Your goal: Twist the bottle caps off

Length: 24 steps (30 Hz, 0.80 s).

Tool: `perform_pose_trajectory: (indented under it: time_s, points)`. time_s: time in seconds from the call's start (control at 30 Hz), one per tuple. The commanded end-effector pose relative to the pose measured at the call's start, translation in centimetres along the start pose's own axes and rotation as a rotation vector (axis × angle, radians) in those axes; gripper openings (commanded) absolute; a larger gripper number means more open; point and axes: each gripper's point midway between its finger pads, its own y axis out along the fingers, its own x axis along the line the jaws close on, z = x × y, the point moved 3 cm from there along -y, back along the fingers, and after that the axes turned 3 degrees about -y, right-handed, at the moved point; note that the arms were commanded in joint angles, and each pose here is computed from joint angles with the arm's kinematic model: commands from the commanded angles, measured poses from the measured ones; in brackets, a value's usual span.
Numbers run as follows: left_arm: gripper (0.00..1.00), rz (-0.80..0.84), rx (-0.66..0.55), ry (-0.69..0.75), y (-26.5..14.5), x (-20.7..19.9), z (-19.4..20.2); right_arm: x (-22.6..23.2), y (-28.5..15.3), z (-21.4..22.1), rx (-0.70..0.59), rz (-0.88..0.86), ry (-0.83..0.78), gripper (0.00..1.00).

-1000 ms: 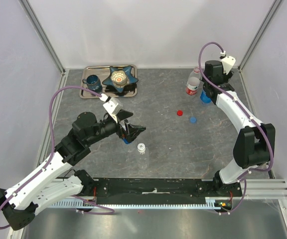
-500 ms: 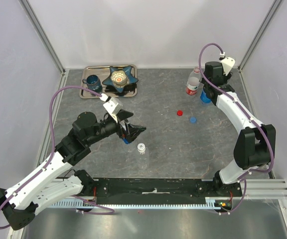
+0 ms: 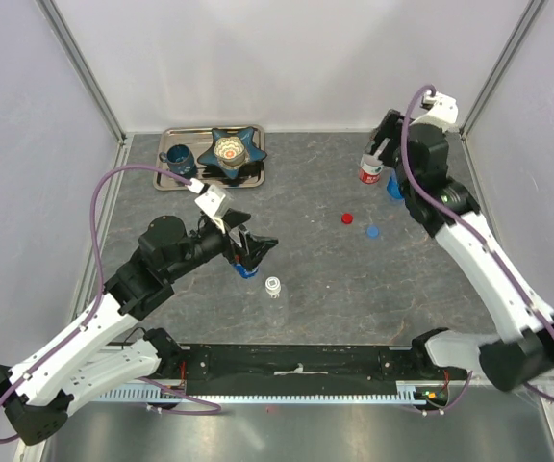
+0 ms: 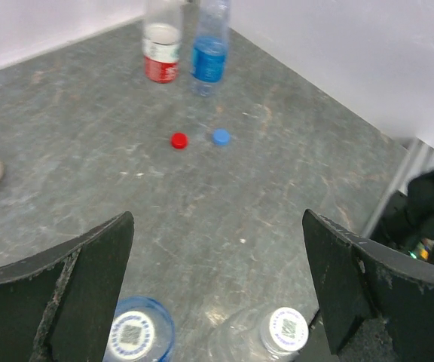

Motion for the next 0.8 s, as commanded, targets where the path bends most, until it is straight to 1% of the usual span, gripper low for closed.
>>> perform_pose_trajectory:
  time_s: [0.0, 0.03, 0.07, 0.1, 0.13, 0.17, 0.2, 0.23, 0.27, 0.33, 0.37, 0.43, 0.53, 0.7, 0.77]
  points:
    - [0.99, -0.324, -0.162, 0.015, -2.0, 4.0, -4.3, 6.2, -7.4, 0.7, 0.044, -0.446, 0.009, 0.8]
    - [0.99, -0.401, -0.188, 0.021, -2.6, 5.1, -4.8, 7.6, -9.0, 2.0, 0.078, -0.526, 0.02, 0.83]
    - [0.99, -0.472, -0.203, 0.033, -3.1, 6.0, -5.1, 8.0, -10.5, 2.5, 0.088, -0.582, 0.031, 0.86]
    - [1.0, -0.585, -0.231, 0.04, -4.1, 7.4, -5.9, 8.7, -11.5, 4.8, 0.154, -0.652, 0.019, 0.87]
    - [0.99, -0.639, -0.218, 0.061, -4.5, 8.1, -5.9, 9.1, -12.5, 5.8, 0.177, -0.688, 0.012, 0.88]
    - [0.99, -0.682, -0.206, 0.068, -4.7, 8.7, -5.9, 10.3, -14.8, 6.7, 0.196, -0.767, -0.004, 0.9]
    - [0.99, -0.742, -0.218, 0.068, -5.4, 9.2, -6.5, 10.7, -15.7, 8.3, 0.224, -0.797, -0.029, 0.91]
    - [0.99, -0.776, -0.21, 0.064, -5.8, 9.6, -6.3, 11.8, -18.0, 9.4, 0.244, -0.857, -0.057, 0.92]
    - [0.99, -0.806, -0.233, 0.052, -6.6, 10.0, -6.7, 12.2, -18.9, 10.3, 0.259, -0.875, -0.086, 0.94]
    - [0.99, -0.836, -0.259, 0.022, -7.4, 10.5, -6.8, 12.8, -20.2, 11.8, 0.279, -0.878, -0.153, 0.95]
    - [0.99, -0.859, -0.272, 0.005, -7.9, 11.0, -6.8, 13.8, -21.8, 13.4, 0.312, -0.925, -0.198, 0.96]
    - [0.99, -0.853, -0.284, -0.03, -8.2, 11.1, -6.7, 14.6, -23.3, 14.6, 0.332, -0.952, -0.243, 0.97]
    - [0.99, -0.848, -0.249, -0.046, -8.1, 11.2, -6.1, 15.7, -25.7, 16.7, 0.348, -0.989, -0.308, 0.98]
    - [0.99, -0.809, -0.217, -0.057, -7.9, 10.8, -5.1, 16.1, -26.6, 18.9, 0.36, -0.984, -0.373, 0.98]
    - [0.99, -0.801, -0.22, -0.058, -8.1, 10.7, -5.1, 15.9, -26.5, 20.1, 0.371, -0.966, -0.402, 0.95]
